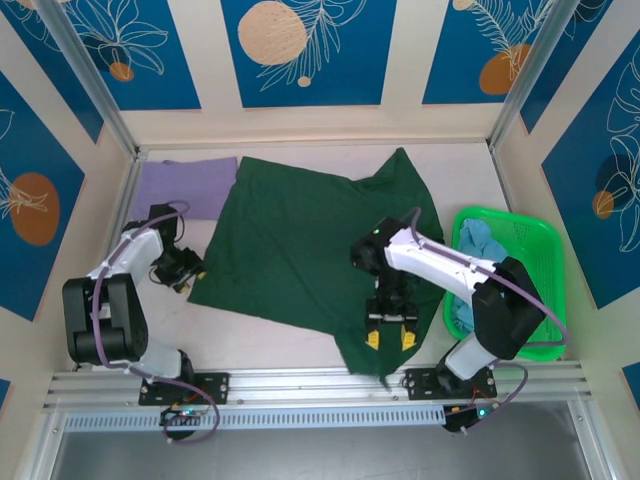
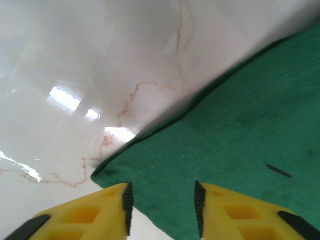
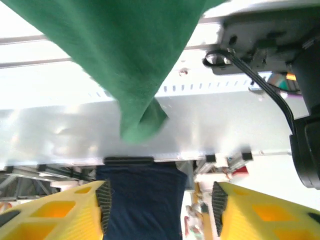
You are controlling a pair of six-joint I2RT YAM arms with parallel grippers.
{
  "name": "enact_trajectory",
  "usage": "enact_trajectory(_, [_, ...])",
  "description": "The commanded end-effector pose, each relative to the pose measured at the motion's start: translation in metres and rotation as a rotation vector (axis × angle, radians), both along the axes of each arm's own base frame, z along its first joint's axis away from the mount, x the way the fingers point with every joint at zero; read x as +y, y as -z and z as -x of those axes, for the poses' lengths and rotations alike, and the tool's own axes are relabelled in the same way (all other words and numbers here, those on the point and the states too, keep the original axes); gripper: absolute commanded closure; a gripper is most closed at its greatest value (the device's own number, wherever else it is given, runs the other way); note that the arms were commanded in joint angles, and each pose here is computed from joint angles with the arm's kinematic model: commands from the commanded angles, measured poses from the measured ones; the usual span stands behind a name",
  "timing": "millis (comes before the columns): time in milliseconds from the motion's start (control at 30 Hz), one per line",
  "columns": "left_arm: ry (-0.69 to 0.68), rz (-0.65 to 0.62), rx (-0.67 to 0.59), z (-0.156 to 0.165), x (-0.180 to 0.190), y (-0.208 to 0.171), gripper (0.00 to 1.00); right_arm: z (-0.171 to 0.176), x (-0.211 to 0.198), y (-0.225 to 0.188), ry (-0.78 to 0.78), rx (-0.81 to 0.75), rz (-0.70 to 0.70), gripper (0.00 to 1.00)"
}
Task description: Fold and stack the t-shirts
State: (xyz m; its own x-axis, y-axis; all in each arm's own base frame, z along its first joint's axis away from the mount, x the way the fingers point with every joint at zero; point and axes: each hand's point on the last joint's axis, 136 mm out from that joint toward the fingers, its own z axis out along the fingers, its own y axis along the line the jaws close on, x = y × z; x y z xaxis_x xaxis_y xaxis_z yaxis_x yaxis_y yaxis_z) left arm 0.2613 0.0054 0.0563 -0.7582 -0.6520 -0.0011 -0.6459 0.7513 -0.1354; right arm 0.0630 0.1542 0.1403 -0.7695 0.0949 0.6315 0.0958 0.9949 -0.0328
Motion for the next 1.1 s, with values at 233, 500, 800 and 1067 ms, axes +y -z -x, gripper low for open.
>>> enact_trajectory(233, [0.296, -0.031, -0.167, -0.102, -0.081, -0.04, 0.42, -0.207, -0.028, 0.0, 0.608, -0.483, -0.036, 0.33])
enact_trajectory(500, [0.407, -0.01, -0.065, -0.157, -0.151, 0.018, 0.46, -0.34, -0.079, 0.069, 0.717, -0.604, 0.233, 0.42])
enact_trajectory(800, [0.339, -0.044, 0.02, -0.161, -0.149, 0.057, 0.45, -0.405, -0.064, 0.126, 0.769, -0.557, 0.261, 0.4])
enact_trajectory(1067, [0.196, -0.016, -0.026, -0.177, -0.14, 0.052, 0.42, -0.474, -0.053, 0.159, 0.86, -0.615, 0.091, 0.48])
